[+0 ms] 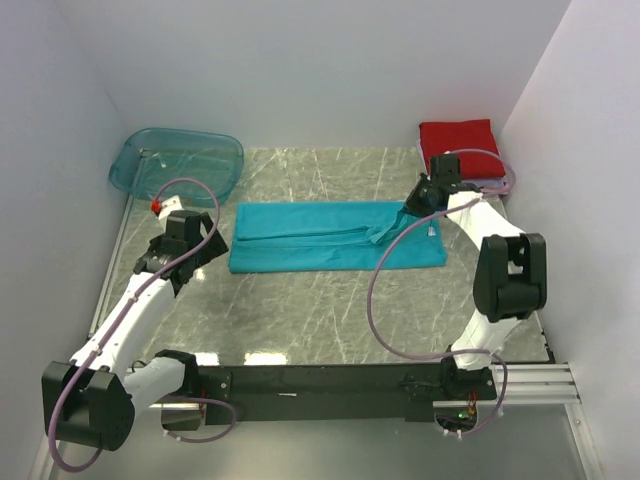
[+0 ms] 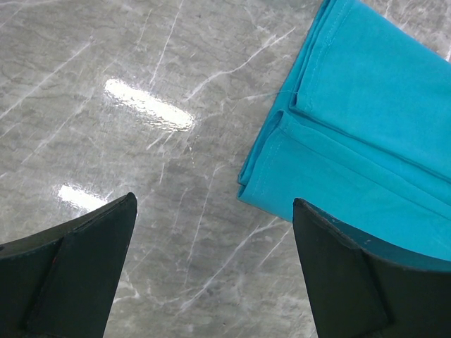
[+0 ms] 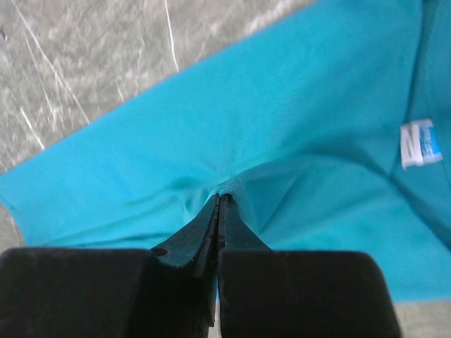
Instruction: Fold and stack the t-shirts
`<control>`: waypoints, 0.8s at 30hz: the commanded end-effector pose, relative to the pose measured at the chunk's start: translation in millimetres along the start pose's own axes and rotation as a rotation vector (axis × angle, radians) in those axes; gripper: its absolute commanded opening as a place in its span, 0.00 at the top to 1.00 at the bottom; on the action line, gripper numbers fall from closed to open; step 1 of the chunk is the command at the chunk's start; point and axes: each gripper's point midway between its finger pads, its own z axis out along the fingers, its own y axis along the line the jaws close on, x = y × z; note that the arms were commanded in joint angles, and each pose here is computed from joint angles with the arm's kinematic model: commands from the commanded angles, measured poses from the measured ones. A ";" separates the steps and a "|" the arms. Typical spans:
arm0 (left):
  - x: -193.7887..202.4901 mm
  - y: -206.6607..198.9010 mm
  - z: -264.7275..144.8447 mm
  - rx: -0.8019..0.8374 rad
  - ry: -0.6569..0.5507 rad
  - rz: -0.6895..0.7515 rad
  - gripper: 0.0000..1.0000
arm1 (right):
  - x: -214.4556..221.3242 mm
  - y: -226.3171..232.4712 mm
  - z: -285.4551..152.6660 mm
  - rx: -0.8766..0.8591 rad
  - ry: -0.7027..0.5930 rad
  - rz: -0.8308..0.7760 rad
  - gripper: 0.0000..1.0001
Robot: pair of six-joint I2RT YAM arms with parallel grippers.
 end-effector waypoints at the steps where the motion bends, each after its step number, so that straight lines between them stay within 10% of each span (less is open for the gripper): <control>1: -10.3 -3.8 0.1 0.012 -0.033 0.001 0.02 | -26.9 12.6 8.1 -0.033 -0.047 0.026 1.00; 14: -5.3 -4.2 4.7 0.007 -0.008 0.012 0.02 | -47.4 19.0 49.6 -0.016 -0.014 0.038 0.97; 24: -2.3 -5.8 6.9 0.013 0.005 0.013 0.02 | -60.9 15.6 20.4 0.009 -0.110 -0.003 0.61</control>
